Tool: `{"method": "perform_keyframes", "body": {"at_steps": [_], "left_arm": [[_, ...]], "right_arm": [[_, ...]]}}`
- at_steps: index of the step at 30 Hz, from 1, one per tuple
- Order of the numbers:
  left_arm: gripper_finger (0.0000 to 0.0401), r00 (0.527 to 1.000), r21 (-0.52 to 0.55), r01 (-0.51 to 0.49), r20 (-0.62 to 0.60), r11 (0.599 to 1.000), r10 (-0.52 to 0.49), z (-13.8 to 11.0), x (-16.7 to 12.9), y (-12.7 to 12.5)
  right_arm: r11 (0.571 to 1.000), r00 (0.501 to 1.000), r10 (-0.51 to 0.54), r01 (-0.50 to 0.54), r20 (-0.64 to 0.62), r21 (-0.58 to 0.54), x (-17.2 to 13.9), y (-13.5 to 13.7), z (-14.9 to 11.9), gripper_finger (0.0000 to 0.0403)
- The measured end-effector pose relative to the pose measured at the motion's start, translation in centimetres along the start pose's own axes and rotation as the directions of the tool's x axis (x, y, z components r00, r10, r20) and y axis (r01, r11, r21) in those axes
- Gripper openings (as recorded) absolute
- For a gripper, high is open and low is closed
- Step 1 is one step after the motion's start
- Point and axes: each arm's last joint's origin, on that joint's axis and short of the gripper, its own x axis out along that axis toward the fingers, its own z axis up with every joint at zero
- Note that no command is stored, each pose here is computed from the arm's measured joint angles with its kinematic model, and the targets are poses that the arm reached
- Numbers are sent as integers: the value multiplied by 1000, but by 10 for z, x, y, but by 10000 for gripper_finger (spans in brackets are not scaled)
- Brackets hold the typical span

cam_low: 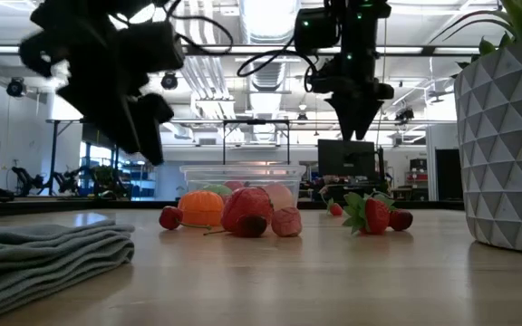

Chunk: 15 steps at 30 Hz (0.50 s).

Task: Pick and placing Produce into tupperware
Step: Put the red cherry into the transparent bin

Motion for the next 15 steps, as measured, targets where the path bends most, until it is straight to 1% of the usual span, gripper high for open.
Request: {"method": "perform_keyframes", "body": {"at_steps": [2,7,15], "left_arm": [[235,999,1,-25,-25,1000,25,-2,9,0],[235,997,-56,-41,-73,998,36,-3,27,0],[235,999,-47,-33,-43,998,31,1,43,0]], "right_arm": [[1000,1000,-3,3,-7,-15,1,0,-1,196],[999,1000,-13,12,-25,-31,7,0,-4,196],[998,999,-24,21,-46,-51,12,-1,-8,196]]}}
